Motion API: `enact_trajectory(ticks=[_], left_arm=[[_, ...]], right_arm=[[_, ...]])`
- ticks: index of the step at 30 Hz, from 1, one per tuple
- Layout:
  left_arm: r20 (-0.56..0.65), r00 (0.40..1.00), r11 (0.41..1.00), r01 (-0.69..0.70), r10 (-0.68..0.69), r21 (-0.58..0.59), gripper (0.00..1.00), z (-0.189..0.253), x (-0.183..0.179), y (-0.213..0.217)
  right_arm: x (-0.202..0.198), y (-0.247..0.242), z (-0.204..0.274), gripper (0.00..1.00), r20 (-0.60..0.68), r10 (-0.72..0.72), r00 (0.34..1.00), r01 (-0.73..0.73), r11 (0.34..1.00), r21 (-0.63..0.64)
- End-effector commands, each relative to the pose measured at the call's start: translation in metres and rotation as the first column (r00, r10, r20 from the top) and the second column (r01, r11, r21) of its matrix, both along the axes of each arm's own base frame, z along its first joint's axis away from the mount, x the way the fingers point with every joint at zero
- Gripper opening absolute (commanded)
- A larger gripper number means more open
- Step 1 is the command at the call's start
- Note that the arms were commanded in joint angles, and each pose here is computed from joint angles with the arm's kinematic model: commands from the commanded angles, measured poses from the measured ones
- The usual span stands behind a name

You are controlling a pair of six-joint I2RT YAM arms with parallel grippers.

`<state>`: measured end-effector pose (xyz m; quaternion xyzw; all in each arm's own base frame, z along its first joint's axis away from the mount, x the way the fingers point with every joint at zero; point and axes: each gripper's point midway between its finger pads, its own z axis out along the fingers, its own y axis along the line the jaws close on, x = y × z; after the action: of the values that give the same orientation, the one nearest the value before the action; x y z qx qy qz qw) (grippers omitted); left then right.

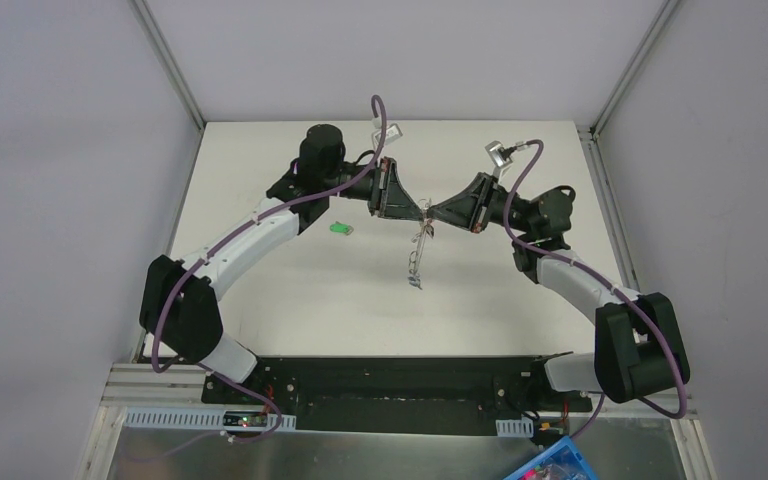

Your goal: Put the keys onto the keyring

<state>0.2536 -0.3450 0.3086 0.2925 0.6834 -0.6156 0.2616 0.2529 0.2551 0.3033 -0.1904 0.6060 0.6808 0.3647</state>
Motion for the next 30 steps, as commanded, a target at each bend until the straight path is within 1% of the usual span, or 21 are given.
enact_trajectory(ticks=[1,2,3,5,6,9,12,18,19,22,30], left_arm=[[0.028,0.999,0.998,0.044,-0.043,-0.038,0.08,0.011,-0.006,-0.004],[0.027,0.999,0.998,0.046,-0.045,-0.041,0.03,0.012,-0.006,-0.004],[0.027,0.998,0.998,0.049,-0.048,-0.044,0.00,0.013,-0.006,-0.004],[0.032,0.998,0.998,0.055,-0.054,-0.044,0.00,0.016,-0.007,-0.004],[0.021,0.998,0.998,0.057,-0.057,-0.023,0.00,0.014,-0.008,-0.003],[0.035,0.998,0.994,0.055,-0.058,0.091,0.00,0.003,-0.014,0.004],[0.067,0.995,0.978,0.065,-0.080,0.201,0.00,-0.007,-0.023,0.011],[0.050,0.987,0.927,0.128,-0.155,0.352,0.00,-0.019,-0.039,0.017],[0.052,0.984,0.921,0.139,-0.169,0.365,0.00,-0.020,-0.041,0.016],[0.051,0.979,0.911,0.163,-0.196,0.378,0.00,-0.021,-0.045,0.014],[0.049,0.975,0.905,0.183,-0.218,0.384,0.00,-0.020,-0.046,0.009]], right_arm=[[0.001,-0.003,0.016,0.00,0.082,-0.025,0.996,0.022,0.999,0.038],[0.001,-0.003,0.014,0.00,0.081,-0.027,0.996,0.024,0.999,0.036],[0.002,-0.003,0.013,0.00,0.088,-0.027,0.996,0.024,0.999,0.034],[0.000,-0.003,0.011,0.00,0.111,-0.024,0.994,0.021,0.999,0.025],[-0.001,-0.004,0.010,0.00,0.124,-0.021,0.992,0.019,1.000,0.018],[-0.005,-0.004,0.007,0.10,0.184,-0.005,0.983,0.008,1.000,-0.013],[-0.010,-0.004,0.007,0.20,0.231,0.020,0.973,-0.012,0.999,-0.034],[-0.018,-0.003,0.008,0.32,0.286,0.064,0.956,-0.049,0.997,-0.060],[-0.020,-0.002,0.007,0.35,0.291,0.077,0.954,-0.060,0.996,-0.066],[-0.028,0.001,0.003,0.37,0.303,0.114,0.946,-0.092,0.992,-0.086],[-0.052,0.012,-0.005,0.38,0.325,0.229,0.918,-0.196,0.972,-0.133]])
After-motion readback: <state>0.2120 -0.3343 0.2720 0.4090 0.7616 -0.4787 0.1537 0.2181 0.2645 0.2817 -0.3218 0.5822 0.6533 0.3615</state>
